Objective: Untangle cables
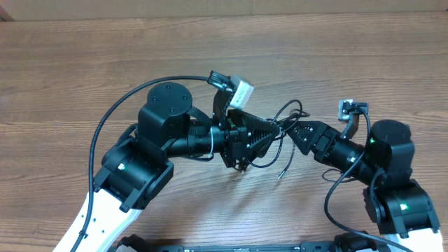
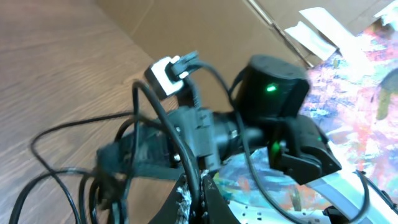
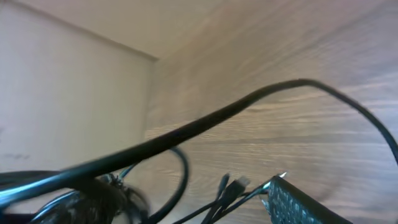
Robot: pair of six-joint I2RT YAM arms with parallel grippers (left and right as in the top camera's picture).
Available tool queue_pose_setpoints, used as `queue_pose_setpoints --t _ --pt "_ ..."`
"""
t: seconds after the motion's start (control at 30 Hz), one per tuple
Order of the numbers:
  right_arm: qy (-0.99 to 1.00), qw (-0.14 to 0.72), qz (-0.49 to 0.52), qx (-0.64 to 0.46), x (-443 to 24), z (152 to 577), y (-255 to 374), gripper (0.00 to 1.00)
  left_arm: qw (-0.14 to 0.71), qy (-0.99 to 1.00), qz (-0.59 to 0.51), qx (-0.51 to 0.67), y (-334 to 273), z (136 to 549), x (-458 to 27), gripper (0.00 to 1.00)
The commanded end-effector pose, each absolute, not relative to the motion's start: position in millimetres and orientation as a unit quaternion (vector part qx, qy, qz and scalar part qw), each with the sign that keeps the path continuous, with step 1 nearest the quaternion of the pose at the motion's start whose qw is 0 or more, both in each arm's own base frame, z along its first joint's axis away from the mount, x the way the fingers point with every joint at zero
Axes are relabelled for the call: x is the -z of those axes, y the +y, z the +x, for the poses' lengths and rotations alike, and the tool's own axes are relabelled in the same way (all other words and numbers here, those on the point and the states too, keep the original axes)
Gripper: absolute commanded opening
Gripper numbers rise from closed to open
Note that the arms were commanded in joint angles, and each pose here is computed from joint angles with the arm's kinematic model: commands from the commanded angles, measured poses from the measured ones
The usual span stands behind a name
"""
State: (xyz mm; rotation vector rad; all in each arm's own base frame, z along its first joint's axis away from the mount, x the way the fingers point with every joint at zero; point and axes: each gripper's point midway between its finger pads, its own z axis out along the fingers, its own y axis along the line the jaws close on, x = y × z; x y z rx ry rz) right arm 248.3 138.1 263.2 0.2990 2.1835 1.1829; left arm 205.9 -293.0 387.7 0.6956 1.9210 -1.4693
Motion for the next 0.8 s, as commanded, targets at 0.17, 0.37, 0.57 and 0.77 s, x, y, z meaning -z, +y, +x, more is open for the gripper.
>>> queue_pose_setpoints --t 0.17,0.37,0.57,0.77 --pt "0.879 0.296 0.212 -0.309 -208.6 257.3 94.4 0.73 0.322 0.684 0.302 0.58 -296.3 192.0 -412.0 0.04" --pt "0.897 0.271 0.241 -0.253 -185.3 251.2 78.4 0.73 0.337 0.68 0.303 0.577 -295.2 195.9 -415.2 0.04" --pt "0.908 0.254 0.263 -0.206 -170.3 242.6 63.9 0.73 0.345 0.684 0.293 0.572 -288.0 205.2 -415.1 0.04" --pt "0.912 0.247 0.271 -0.183 -164.5 237.1 56.7 0.56 0.355 0.689 0.28 0.566 -280.1 215.7 -415.1 0.04"
